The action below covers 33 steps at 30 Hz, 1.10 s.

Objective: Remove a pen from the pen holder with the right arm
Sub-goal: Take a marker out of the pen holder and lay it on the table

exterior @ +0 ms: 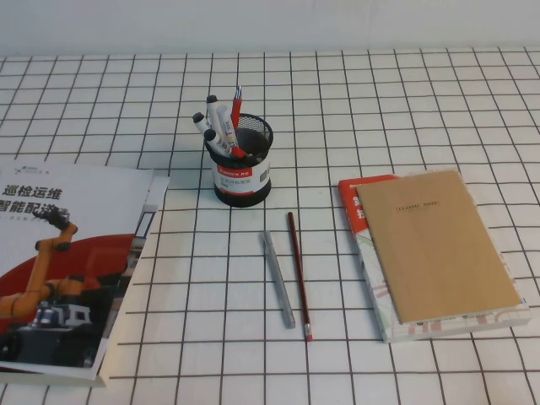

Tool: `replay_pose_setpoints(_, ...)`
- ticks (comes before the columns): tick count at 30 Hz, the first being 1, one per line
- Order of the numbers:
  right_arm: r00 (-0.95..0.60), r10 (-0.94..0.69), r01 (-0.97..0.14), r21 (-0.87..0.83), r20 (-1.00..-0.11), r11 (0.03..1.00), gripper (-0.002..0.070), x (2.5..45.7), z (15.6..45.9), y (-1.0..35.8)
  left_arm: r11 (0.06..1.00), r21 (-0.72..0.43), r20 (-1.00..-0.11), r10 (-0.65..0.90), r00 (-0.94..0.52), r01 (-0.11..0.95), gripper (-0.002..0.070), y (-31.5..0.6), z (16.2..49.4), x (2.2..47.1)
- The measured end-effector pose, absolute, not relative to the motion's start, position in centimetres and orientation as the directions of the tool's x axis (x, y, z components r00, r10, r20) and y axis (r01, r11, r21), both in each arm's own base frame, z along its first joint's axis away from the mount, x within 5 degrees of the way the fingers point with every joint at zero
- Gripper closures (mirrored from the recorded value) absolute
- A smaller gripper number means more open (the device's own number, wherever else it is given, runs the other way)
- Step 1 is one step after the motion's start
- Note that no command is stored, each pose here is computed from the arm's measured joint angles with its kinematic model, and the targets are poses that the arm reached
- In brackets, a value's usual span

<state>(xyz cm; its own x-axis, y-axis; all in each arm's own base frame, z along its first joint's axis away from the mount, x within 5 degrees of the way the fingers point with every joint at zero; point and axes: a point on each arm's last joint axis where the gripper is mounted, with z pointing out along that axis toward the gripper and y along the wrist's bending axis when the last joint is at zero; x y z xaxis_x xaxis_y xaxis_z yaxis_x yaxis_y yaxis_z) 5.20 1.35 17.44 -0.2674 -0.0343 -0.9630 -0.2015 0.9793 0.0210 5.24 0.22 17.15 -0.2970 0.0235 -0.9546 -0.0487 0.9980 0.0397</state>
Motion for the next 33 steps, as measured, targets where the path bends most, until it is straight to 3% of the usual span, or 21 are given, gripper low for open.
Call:
replay_pose_setpoints(22, -0.268, -0.028, -0.202, 0.028, -0.963, 0.979, 0.0692, 5.20, 17.44, 1.37, 0.998, 0.040, -0.955, 0.024, -0.297, -0.049, 0.0678, 0.22, 17.15, 5.24)
replay_pose_setpoints(33, -0.233, 0.118, -0.199, 0.166, -0.965, 0.966, 0.0692, 5.29, 18.05, 1.64, 0.998, 0.040, -0.955, 0.024, -0.297, -0.049, 0.0678, 0.22, 17.15, 5.24)
